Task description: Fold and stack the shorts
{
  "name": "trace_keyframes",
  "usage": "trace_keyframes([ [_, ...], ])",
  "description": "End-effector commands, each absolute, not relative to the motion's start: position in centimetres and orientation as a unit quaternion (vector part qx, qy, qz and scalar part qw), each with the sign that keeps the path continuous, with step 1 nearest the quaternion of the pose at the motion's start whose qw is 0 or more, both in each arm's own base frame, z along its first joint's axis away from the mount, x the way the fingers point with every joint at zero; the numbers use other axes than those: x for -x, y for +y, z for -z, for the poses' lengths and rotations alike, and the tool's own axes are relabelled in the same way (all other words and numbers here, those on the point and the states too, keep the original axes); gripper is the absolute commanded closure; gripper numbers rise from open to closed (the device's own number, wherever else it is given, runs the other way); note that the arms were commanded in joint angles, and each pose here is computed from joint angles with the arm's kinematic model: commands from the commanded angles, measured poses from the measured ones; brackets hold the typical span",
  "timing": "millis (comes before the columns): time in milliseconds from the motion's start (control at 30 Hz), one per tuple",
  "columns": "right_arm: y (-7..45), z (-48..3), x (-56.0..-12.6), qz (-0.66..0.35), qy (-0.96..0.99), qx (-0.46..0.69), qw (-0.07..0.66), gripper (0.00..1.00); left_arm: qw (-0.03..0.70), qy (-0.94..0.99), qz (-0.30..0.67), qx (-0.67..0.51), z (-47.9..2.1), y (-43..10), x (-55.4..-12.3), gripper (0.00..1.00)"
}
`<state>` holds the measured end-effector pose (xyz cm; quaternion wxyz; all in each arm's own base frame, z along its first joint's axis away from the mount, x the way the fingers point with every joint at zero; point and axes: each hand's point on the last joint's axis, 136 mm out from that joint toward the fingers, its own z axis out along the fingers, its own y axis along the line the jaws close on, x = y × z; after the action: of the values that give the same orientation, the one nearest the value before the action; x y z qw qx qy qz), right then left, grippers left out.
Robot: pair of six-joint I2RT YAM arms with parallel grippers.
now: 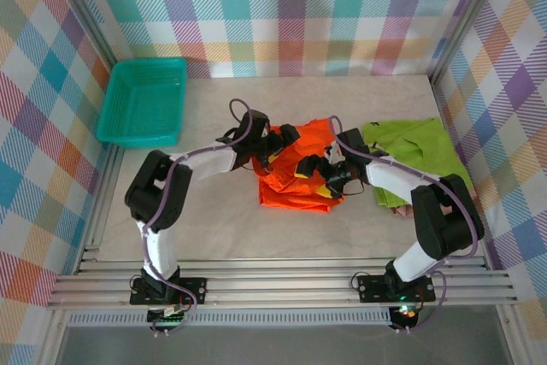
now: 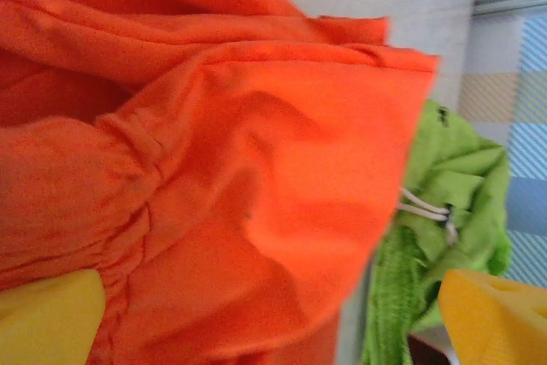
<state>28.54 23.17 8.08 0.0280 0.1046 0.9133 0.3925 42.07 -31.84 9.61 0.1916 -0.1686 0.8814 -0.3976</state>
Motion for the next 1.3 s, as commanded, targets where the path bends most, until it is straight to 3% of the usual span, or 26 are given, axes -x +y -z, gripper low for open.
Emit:
trace_keyframes([
  [0,23.2,-6.9,-28.3,-0.395,0.912,-0.108,0.022,0.01,0.208,0.876,0.398,0.178,-8.8,-31.2,-44.3,0.00],
  [267,22.1,-3.0,-25.4,-0.378,0.916,-0.133,-0.017,0.01,0.195,0.888,0.367,0.197,-4.6,-27.5,-45.4,0.00],
  [433,22.4,-3.9,-25.2,-0.396,0.911,-0.116,-0.008,0.00,0.211,0.879,0.399,0.151,-9.6,-27.9,-44.6,0.00],
  [567,22.9,-8.2,-26.1,-0.419,0.904,-0.075,0.040,0.00,0.228,0.863,0.432,0.126,-15.9,-27.8,-42.5,0.00],
  [700,22.2,-13.0,-27.6,-0.408,0.905,-0.052,0.110,0.00,0.223,0.859,0.444,0.124,-18.1,-27.8,-39.5,0.00],
  [933,19.3,-18.5,-33.7,-0.402,0.893,-0.089,0.180,0.00,0.187,0.864,0.450,0.128,-14.4,-29.7,-36.6,0.00],
  [1267,21.8,-18.5,-43.5,-0.449,0.875,-0.109,0.145,0.01,0.159,0.887,0.396,0.176,-5.6,-26.9,-33.9,0.00],
])
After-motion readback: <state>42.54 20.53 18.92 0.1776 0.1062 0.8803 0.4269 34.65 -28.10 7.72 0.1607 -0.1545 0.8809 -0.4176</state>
